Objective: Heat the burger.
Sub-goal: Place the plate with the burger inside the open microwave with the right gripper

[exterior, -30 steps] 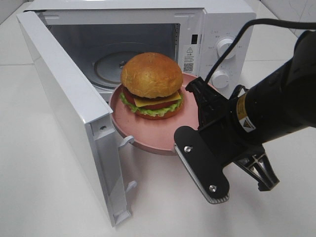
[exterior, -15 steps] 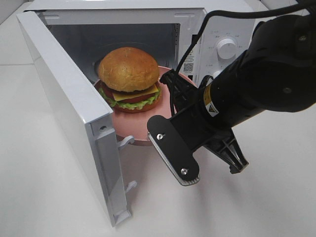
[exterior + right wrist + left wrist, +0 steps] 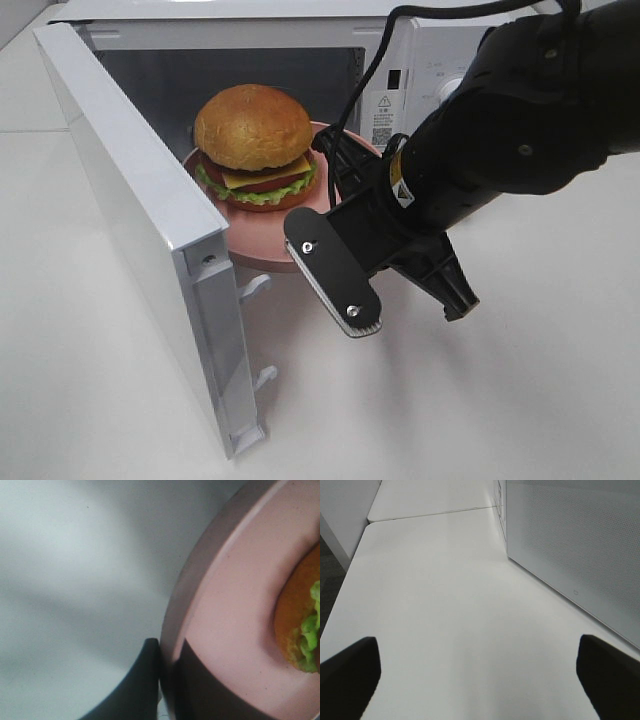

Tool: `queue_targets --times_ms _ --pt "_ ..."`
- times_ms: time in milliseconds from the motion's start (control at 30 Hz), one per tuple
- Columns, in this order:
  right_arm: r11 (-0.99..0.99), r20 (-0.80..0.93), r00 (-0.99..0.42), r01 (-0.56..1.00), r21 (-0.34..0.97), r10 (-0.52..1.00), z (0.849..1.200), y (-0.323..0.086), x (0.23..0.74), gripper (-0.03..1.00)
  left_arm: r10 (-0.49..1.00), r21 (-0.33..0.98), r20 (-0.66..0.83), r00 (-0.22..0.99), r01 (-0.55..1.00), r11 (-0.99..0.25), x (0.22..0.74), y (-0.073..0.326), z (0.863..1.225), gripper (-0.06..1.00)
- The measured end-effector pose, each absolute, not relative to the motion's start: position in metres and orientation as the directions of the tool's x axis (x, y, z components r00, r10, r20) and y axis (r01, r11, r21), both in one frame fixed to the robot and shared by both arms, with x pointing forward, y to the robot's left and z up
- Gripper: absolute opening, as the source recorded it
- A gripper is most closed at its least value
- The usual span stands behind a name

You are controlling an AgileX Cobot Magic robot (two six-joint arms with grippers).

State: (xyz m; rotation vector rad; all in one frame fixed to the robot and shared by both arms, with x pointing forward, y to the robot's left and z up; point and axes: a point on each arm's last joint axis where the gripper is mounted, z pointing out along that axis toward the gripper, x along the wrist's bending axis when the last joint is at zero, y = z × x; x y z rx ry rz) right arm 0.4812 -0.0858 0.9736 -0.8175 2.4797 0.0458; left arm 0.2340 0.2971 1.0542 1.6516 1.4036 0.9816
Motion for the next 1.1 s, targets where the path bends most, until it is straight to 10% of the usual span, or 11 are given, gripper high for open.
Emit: queue_targets --times_ms 1100 --pt "0.817 -0.511 -0.668 -0.562 -0.13 -0.54 0.974 -0.078 0.506 0.06 0.991 0.899 0.086 0.107 0.421 -0.124 0.234 0.297 1.054 0.99"
